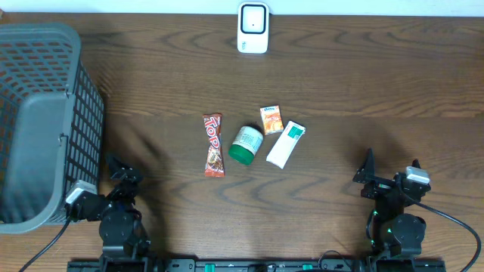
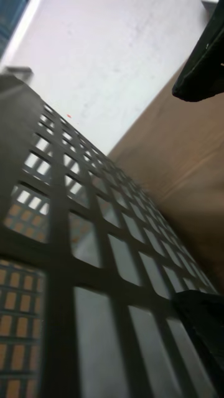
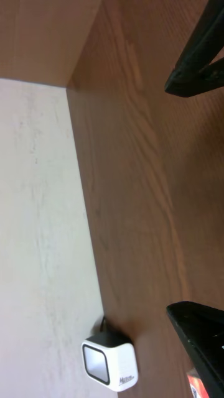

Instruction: Scan the item barcode

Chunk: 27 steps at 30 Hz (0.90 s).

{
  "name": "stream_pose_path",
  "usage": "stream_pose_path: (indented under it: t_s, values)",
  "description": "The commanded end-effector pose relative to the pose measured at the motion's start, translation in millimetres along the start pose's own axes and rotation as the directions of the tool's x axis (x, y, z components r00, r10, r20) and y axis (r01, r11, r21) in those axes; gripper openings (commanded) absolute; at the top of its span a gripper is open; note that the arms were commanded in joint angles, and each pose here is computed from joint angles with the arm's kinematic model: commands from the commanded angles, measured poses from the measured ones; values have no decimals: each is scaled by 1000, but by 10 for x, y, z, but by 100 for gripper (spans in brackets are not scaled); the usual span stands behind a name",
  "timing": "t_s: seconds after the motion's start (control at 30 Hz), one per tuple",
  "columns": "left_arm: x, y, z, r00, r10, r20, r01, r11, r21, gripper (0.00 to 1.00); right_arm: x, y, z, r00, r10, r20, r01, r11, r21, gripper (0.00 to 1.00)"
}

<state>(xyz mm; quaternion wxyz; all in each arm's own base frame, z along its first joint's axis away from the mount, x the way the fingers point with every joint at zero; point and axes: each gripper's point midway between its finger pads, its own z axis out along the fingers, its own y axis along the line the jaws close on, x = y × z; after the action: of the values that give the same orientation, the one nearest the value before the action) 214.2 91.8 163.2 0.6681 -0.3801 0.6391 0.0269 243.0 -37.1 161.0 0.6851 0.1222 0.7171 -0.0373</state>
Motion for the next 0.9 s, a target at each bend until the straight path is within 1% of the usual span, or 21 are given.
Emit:
stream_pose_path:
  t_s: [0.0, 0.43, 0.87]
  values:
    - [70, 105, 8, 1000, 15, -13, -15, 999, -45, 97, 10, -12, 1, 1000, -7, -3, 7, 1000, 5, 99]
    - [154, 164, 8, 998, 50, -43, -53, 996, -65, 97, 10, -12, 1, 1000, -7, -3, 7, 1000, 5, 99]
    - [154, 164, 8, 998, 49, -43, -52, 996, -66, 97, 10, -12, 1, 1000, -7, -3, 7, 1000, 5, 99]
